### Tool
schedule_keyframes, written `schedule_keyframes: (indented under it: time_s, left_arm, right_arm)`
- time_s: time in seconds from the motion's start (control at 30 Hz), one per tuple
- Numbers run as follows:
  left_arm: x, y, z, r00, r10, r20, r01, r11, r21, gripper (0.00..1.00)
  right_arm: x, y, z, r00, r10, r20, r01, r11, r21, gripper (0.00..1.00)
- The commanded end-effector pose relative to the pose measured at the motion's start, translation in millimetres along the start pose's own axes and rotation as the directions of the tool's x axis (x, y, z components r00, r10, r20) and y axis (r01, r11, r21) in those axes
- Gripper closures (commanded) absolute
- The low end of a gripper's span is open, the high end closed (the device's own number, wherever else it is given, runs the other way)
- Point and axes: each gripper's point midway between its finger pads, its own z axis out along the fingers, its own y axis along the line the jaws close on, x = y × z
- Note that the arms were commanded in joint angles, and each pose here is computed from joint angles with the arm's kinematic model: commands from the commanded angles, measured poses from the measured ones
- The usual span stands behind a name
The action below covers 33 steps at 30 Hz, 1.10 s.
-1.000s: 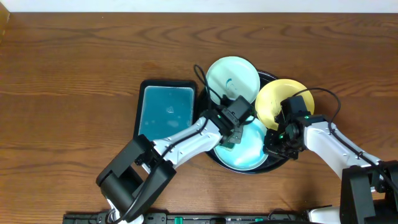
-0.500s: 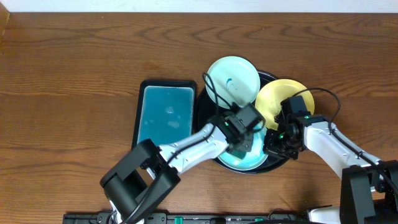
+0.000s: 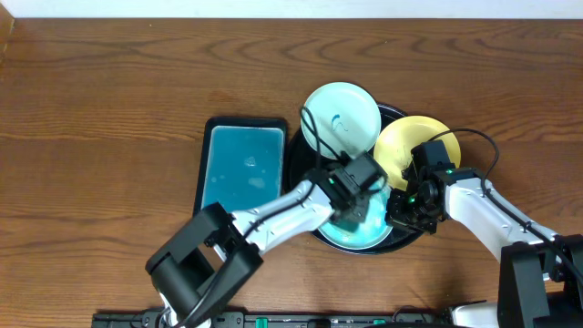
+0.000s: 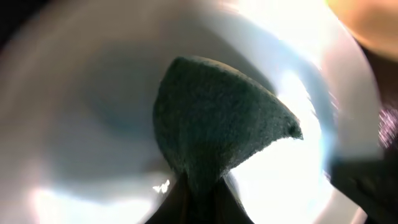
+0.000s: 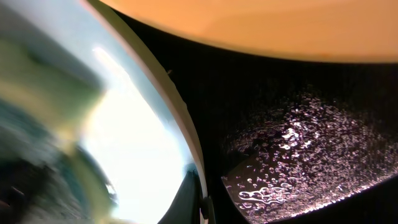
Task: Clean dirty plates on tray and stack at the side
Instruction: 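Scrub the plate center with the sponge in left gripper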
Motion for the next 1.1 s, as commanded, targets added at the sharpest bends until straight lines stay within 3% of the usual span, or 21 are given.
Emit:
schedule_keyframes:
  time_s: [0.0, 0.13, 0.27, 0.4, 0.73, 0.9, 1.0, 1.07]
  left_arm:
    - [-22.8, 65.1, 7.0, 0.994, -0.089, 0.061, 0.098, 0.981, -0.17, 0.92]
    - [-28.2, 82.8, 5.1, 0.975, -0.21, 0.068, 0.219, 0.96, -0.175, 0.93]
    - [-15.0, 60.4, 8.0, 0.977, -0.211, -0.02, 0.209, 0.975, -0.08, 0.93]
    - [6.4, 28.3, 9.2, 0.986, -0.133, -0.105, 0.135, 0.991, 0.006, 0.93]
    - [52.5, -23.6, 11.2, 0.985, 0.109, -0.135, -0.104, 0.994, 0.042, 0.92]
    - [29.3, 1.0, 1.0, 0.992, 0.109, -0.066, -0.113, 0.992, -0.053, 0.93]
    - [1.7, 14.2, -22.2, 0.994, 0.106, -0.001, -0.106, 0.993, -0.041, 0.93]
    - [-12.0, 20.8, -36.8, 0.995, 0.094, 0.039, -0.093, 0.995, -0.032, 0.93]
  right_arm:
    - [6.4, -23.5, 13.1, 1.0, 0.013, -0.02, -0.011, 0.993, 0.114, 0.99]
    - [6.3, -23.5, 13.1, 1.0, 0.013, -0.02, -0.011, 0.993, 0.114, 0.99]
    - [6.3, -23.4, 13.2, 1.0, 0.013, -0.02, -0.01, 0.993, 0.114, 0.99]
    - [6.3, -23.4, 13.1, 1.0, 0.013, -0.02, -0.01, 0.993, 0.114, 0.99]
    - [6.4, -23.5, 13.1, 1.0, 0.013, -0.02, -0.011, 0.993, 0.114, 0.99]
    - [6.1, -23.4, 13.1, 1.0, 0.013, -0.019, -0.011, 0.993, 0.113, 0.99]
    - [4.3, -22.5, 13.3, 1.0, 0.01, -0.012, -0.008, 0.994, 0.11, 0.82]
    - [2.7, -21.6, 13.4, 1.0, 0.008, -0.006, -0.007, 0.994, 0.107, 0.82]
